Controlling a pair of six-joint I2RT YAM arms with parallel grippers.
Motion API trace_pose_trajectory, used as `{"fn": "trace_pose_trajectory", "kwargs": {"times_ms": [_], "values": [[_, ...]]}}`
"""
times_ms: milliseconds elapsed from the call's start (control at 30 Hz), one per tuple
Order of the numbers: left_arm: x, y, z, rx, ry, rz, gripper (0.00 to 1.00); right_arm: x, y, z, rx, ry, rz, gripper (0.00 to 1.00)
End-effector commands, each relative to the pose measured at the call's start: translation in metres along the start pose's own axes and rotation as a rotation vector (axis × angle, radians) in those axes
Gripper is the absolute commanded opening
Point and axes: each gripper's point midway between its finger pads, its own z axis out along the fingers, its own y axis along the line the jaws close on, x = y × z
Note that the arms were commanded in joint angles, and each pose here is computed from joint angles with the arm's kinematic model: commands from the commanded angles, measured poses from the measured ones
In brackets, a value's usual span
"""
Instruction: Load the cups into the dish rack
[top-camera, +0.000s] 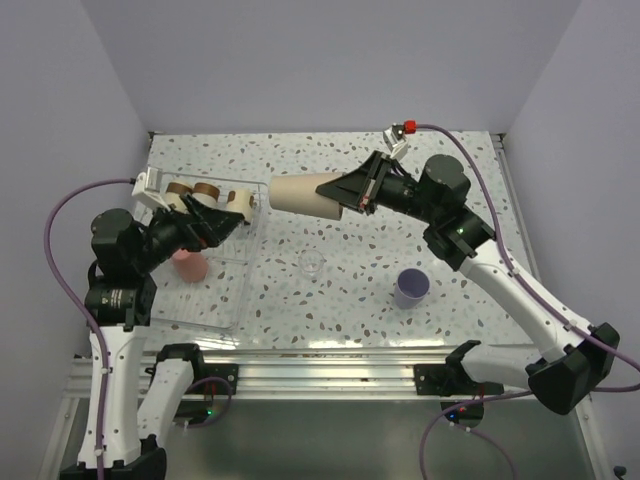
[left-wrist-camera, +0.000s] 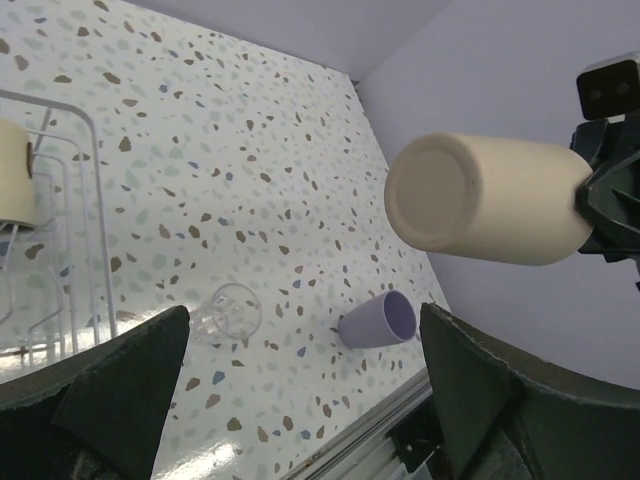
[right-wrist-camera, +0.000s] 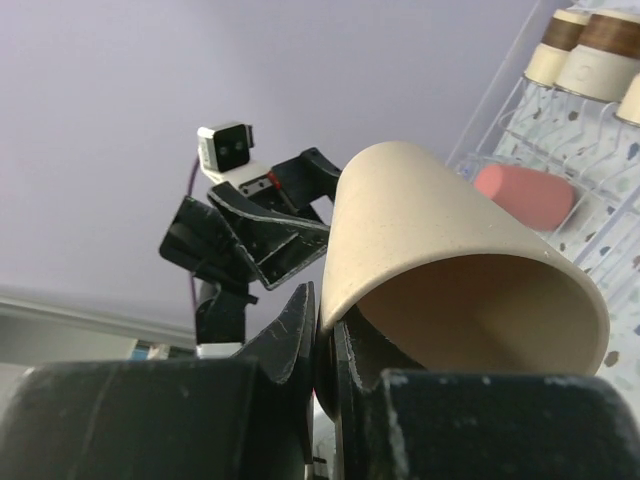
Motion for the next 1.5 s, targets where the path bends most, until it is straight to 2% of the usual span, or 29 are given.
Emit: {"fn": "trace_pose_trajectory", "kwargs": {"times_ms": [0,267,833,1467], "values": [[-0.005,-0.038,-0.004,0.204,-0.013,0.022,1.0,-0.007,0.038,-0.012,-0.158,-0.058,0.03,0.0],[0.002,-0.058,-0.001,0.387,0.016,-0.029,1.0,0.001,0.039,-0.027,-0.142,-0.083,0.021,0.0],[0.005,-0.089,0.005,0.58,0.067,-0.062,1.0,0.022,0.047,-0.015,-0.177,-0.058,0.029,0.0],[0.001,-0.105,0.015,0.655,0.109,-0.082,0.99,0.028,0.053,-0.001,-0.225,-0.049,0.047,0.0]]}}
